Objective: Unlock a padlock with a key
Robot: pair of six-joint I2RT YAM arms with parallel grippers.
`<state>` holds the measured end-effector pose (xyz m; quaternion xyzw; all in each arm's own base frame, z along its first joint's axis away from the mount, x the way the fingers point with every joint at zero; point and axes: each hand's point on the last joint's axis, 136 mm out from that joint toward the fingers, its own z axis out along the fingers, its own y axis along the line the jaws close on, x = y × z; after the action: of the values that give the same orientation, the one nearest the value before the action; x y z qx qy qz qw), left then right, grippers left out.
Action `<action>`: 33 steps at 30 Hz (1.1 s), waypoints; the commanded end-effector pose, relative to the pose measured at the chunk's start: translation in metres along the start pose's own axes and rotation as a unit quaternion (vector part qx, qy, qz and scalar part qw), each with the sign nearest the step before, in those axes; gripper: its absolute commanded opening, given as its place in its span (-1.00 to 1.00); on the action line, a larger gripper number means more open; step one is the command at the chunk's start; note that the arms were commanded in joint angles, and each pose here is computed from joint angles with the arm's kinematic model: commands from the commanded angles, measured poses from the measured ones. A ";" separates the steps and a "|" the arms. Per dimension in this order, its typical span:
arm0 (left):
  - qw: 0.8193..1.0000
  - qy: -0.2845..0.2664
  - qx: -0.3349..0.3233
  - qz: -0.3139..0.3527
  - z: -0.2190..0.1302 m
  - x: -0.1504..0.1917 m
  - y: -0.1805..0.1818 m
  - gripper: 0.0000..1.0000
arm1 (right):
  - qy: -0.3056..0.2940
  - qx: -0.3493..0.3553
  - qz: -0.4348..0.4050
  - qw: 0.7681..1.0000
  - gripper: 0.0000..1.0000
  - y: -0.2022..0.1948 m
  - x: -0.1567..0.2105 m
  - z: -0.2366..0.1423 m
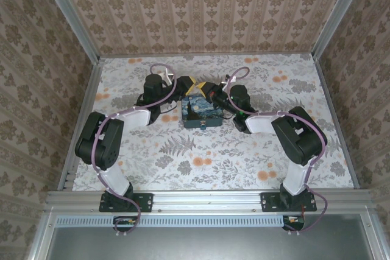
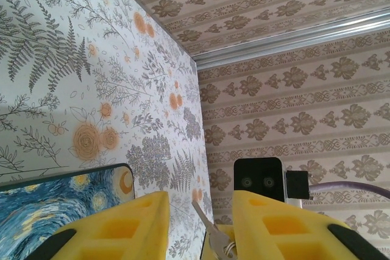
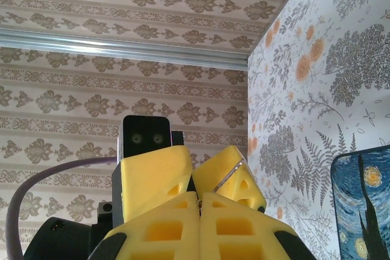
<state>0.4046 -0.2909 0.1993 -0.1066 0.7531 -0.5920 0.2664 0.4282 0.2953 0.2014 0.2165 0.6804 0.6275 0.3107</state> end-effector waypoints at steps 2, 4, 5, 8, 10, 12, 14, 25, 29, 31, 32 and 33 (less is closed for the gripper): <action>1.000 -0.001 0.018 0.010 0.005 -0.003 -0.012 -0.38 | 0.009 -0.029 -0.005 1.000 -1.00 0.015 0.004 0.008; 1.000 -0.003 0.018 0.011 0.006 -0.004 -0.012 -0.41 | 0.010 -0.029 -0.005 1.000 -1.00 0.015 0.005 0.008; 1.000 -0.003 0.018 0.011 0.006 -0.004 -0.012 -0.42 | 0.011 -0.028 -0.004 1.000 -1.00 0.014 0.005 0.008; 1.000 -0.003 0.018 0.010 0.007 -0.004 -0.013 -0.57 | 0.011 -0.027 -0.004 1.000 -1.00 0.013 0.005 0.008; 1.000 -0.003 0.019 0.010 0.007 -0.004 -0.013 -0.64 | 0.011 -0.027 -0.004 1.000 -1.00 0.012 0.005 0.008; 1.000 -0.001 0.019 0.010 0.008 -0.003 -0.012 -0.70 | 0.010 -0.026 -0.004 1.000 -1.00 0.011 0.005 0.008; 1.000 -0.002 0.018 0.009 0.008 -0.003 -0.012 -0.73 | 0.010 -0.026 -0.003 1.000 -1.00 0.011 0.005 0.008; 1.000 -0.001 0.018 0.014 0.009 -0.004 -0.012 -1.00 | 0.007 -0.026 -0.003 1.000 -1.00 0.010 0.004 0.005; 0.999 0.001 0.017 0.034 0.006 -0.007 -0.014 -1.00 | -0.013 -0.003 -0.001 1.000 -0.03 -0.005 -0.007 -0.011; 0.999 0.008 0.012 0.050 0.003 -0.010 -0.015 -1.00 | -0.026 0.007 -0.003 1.000 0.09 -0.012 -0.017 -0.022; 0.998 0.010 0.011 0.055 0.002 -0.011 -0.015 -1.00 | -0.030 0.011 -0.005 0.999 0.09 -0.014 -0.021 -0.027; 0.998 0.015 0.013 0.063 0.001 -0.010 -0.016 -1.00 | -0.033 0.013 -0.008 0.999 0.10 -0.016 -0.025 -0.031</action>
<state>0.4086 -0.2918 0.2005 -0.0886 0.7577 -0.5864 0.2721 0.4250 0.2729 0.1761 0.2382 0.6909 0.6090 0.3083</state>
